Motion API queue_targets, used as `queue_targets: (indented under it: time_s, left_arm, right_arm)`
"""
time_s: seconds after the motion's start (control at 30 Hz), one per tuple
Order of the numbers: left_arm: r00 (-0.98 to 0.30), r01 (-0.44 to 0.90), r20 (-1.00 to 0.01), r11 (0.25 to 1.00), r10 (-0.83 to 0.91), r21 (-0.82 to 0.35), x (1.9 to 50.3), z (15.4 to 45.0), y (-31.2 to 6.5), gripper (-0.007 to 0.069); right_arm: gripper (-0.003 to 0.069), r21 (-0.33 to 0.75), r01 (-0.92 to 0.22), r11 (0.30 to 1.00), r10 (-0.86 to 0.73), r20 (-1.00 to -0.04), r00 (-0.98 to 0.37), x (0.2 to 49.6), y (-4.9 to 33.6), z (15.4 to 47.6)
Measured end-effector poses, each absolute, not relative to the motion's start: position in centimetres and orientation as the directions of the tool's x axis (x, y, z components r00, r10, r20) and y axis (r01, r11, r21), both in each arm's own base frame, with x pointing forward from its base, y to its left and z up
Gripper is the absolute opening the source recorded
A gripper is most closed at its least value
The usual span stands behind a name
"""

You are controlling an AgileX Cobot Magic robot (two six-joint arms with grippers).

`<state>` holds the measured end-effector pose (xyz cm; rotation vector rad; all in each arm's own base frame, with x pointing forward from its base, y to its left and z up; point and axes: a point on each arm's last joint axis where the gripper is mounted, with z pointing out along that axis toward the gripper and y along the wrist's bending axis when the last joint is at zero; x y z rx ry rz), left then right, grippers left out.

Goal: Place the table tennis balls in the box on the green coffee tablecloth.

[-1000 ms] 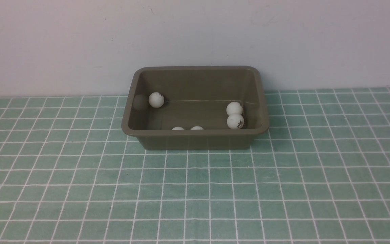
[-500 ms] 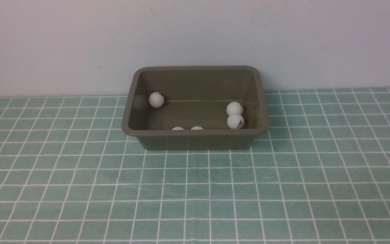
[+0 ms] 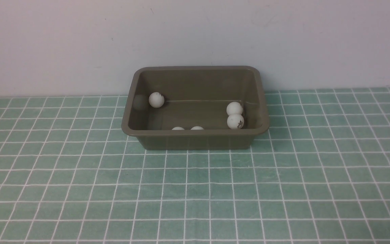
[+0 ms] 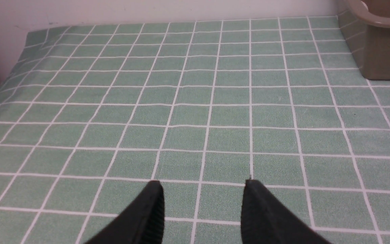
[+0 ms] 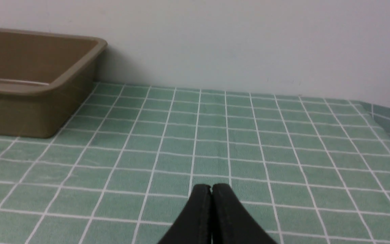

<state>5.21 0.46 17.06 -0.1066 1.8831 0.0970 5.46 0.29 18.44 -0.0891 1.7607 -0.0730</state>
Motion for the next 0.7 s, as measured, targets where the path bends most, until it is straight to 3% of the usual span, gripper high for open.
queue_targets:
  time_s: [0.7]
  left_arm:
    - [-0.308, -0.123, -0.951, 0.992, -0.026, 0.013, 5.21, 17.06, 0.46, 0.0288]
  right_arm:
    - [-0.0016, -0.113, -0.028, 0.993, -0.117, -0.968, -0.224, 5.41, 0.30, 17.97]
